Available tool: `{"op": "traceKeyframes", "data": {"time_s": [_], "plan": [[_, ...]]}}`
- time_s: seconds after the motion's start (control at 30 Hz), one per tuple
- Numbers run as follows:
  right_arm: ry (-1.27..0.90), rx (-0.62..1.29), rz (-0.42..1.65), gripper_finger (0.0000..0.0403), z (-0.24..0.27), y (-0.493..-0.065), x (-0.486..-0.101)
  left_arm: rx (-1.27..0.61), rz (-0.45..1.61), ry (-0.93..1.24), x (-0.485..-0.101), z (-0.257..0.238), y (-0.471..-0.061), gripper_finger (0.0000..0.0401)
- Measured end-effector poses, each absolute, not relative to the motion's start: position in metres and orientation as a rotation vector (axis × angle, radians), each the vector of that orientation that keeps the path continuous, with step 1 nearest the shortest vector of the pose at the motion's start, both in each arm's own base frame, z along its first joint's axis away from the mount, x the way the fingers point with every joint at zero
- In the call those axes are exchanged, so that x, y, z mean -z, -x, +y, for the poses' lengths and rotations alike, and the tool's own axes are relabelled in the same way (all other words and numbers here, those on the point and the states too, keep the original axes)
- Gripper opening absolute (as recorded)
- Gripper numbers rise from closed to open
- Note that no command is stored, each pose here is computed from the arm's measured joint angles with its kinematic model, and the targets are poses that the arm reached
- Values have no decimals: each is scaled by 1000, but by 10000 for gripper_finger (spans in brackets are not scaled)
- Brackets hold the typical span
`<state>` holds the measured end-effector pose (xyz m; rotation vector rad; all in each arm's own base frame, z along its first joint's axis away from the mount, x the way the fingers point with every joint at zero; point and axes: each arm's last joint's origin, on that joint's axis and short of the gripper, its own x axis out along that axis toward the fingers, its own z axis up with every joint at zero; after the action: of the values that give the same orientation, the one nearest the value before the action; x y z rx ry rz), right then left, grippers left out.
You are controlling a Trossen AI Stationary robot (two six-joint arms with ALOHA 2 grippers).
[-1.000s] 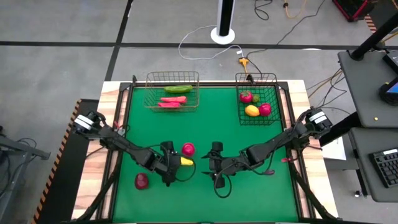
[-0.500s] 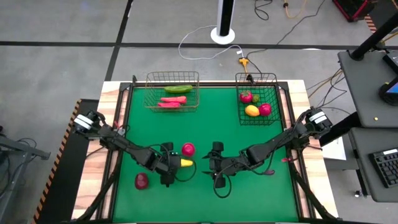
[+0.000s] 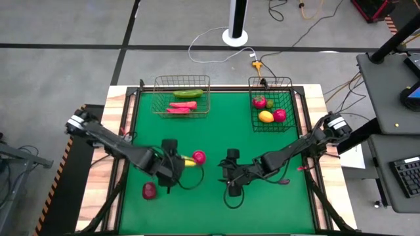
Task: Sort produce into baskets
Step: Put the yellow corn into the gold wire basket
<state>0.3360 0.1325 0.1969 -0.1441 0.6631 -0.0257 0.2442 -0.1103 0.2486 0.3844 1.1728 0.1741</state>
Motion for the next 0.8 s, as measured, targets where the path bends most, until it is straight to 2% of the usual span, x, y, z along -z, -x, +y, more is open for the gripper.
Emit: {"op": "traceKeyframes", "data": {"time_s": [0.23,0.43,0.6,0.8], "plan": [[140,23,644,268,131,-333,-207,-378,1115,-438,-304,-54,-233,147],[135,25,646,270,128,-327,-217,-471,1148,-417,-329,13,-232,147],[128,26,637,272,128,-325,-221,-433,1184,-324,-330,74,-233,146],[113,37,662,267,127,-323,-220,-379,1234,-159,-310,139,-229,146]]}}
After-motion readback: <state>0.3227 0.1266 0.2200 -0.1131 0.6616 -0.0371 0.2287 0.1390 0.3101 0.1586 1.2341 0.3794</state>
